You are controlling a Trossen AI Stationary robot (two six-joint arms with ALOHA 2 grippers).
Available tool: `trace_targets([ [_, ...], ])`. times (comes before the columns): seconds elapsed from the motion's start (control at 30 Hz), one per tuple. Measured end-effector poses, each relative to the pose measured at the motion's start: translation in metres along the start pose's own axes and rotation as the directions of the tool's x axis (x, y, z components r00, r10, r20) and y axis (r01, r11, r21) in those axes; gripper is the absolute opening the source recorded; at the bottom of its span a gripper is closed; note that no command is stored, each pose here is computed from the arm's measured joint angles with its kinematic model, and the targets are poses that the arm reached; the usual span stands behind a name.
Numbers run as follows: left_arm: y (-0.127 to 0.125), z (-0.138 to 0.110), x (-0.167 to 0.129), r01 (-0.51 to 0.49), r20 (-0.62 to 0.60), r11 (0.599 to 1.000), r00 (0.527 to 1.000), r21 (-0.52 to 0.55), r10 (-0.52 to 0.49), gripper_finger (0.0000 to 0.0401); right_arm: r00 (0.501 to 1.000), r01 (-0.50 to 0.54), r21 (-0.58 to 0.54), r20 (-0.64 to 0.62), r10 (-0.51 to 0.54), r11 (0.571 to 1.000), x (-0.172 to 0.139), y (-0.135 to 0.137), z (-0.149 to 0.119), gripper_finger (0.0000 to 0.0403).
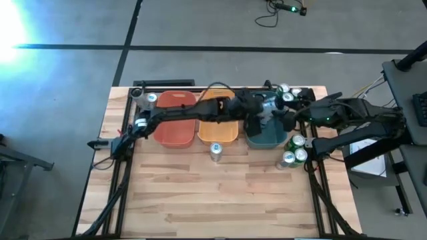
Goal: Sort soda cans
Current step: Put the white/blue soda can into the blue bin
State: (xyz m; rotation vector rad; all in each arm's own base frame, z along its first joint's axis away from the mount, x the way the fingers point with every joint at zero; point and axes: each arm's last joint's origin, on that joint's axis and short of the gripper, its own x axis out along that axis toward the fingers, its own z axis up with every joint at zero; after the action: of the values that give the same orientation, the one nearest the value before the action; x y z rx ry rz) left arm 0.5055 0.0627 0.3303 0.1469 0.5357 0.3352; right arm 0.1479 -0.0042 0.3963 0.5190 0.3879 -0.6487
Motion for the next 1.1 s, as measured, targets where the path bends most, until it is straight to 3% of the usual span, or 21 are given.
trace_targets([
  [0.17,-0.027,-0.005,0.007,-0.006,-0.002,1.000,1.000,0.030,0.006,0.0227,0.996,0.065,0.056,-0.064,-0.062,0.996,0.002,-0.006,-0.009,0.0375],
  [0.47,-0.045,-0.003,0.009,-0.041,0.053,0.999,0.998,0.002,0.041,0.0227,0.990,0.042,0.160,-0.139,-0.019,0.986,0.006,-0.004,-0.014,0.0366],
  [0.7,-0.049,-0.002,0.007,-0.076,0.054,0.995,0.996,0.062,0.073,0.0227,0.987,0.038,0.213,-0.161,-0.003,0.976,0.008,-0.002,-0.014,0.0294],
  [0.87,-0.048,-0.002,0.007,-0.085,0.054,0.992,0.995,0.098,0.080,0.0230,0.986,0.042,0.188,-0.164,-0.011,0.981,0.010,-0.001,-0.015,0.0250],
  [1.1,-0.042,0.007,-0.012,-0.075,0.041,0.995,0.997,0.063,0.073,0.0349,0.976,0.093,0.106,-0.205,-0.069,0.990,0.019,0.001,-0.018,0.0250],
])
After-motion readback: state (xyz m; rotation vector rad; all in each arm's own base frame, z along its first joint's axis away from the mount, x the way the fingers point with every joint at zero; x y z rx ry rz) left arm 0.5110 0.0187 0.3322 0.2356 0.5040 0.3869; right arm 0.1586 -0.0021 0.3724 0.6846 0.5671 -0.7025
